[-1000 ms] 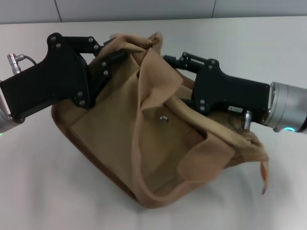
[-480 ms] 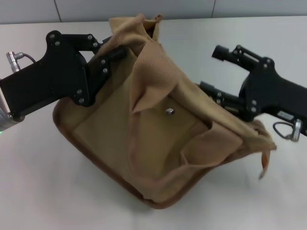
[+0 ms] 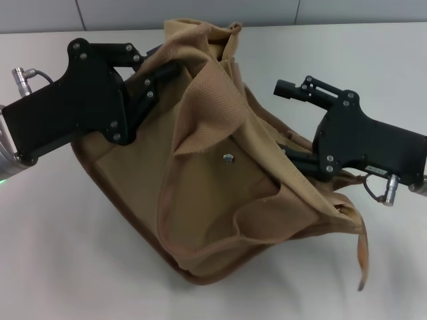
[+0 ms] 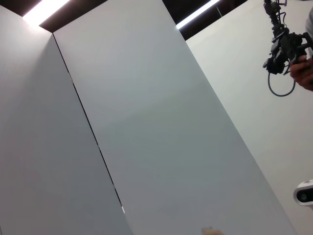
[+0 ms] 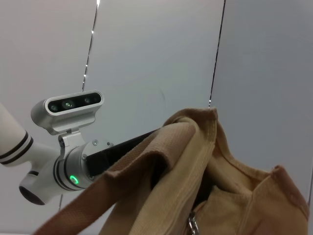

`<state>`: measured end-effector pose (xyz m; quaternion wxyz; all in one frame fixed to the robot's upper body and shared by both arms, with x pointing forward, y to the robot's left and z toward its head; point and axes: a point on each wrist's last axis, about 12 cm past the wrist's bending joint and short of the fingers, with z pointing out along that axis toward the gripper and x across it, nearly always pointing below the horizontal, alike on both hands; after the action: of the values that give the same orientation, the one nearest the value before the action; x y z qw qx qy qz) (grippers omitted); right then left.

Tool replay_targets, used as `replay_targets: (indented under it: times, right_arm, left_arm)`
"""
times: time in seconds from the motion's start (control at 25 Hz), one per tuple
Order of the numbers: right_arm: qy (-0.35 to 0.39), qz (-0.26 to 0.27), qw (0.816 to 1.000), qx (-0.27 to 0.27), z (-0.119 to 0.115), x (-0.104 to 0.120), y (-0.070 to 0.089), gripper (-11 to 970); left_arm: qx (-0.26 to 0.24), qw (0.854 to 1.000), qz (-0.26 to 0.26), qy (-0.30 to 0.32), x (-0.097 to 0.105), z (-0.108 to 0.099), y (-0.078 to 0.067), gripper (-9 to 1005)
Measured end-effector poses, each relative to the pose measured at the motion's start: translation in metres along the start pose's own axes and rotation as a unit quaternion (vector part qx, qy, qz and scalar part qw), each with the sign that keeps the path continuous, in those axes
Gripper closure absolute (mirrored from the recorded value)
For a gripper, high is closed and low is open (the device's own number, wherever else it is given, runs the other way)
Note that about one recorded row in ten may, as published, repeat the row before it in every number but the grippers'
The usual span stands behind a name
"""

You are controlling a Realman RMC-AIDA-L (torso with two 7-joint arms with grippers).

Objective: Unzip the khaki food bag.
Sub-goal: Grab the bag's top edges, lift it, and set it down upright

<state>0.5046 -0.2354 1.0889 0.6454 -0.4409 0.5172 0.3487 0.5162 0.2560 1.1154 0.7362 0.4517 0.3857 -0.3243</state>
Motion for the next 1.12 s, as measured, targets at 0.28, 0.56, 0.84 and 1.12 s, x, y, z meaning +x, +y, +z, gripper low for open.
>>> replay_targets:
  times: [0.28,0.56,0.84,1.12]
  right_arm:
    - [-0.008,-0.019,1.0,0.009,0.014,0.002,-0.006,163]
    - [0.002,-0.031,0.999,-0.006,0.024,0.004,-0.003,211]
    - [-0.007,-0.067,0.997,-0.024,0.021,0.006,0.009,214]
    - [-0.016,-0.07,0.997,-0.016,0.023,0.004,0.009,286]
  left_arm:
    - [0.002,1.0,0.0,-0.003,0.0,0.002,0.0,918]
    - [0.004,1.0,0.0,-0.006,0.0,0.004,0.001,918]
    - [0.005,1.0,0.0,-0.007,-0.001,0.004,0.001,918]
    - [0.005,1.0,0.0,-0.007,-0.001,0.004,0.001,918]
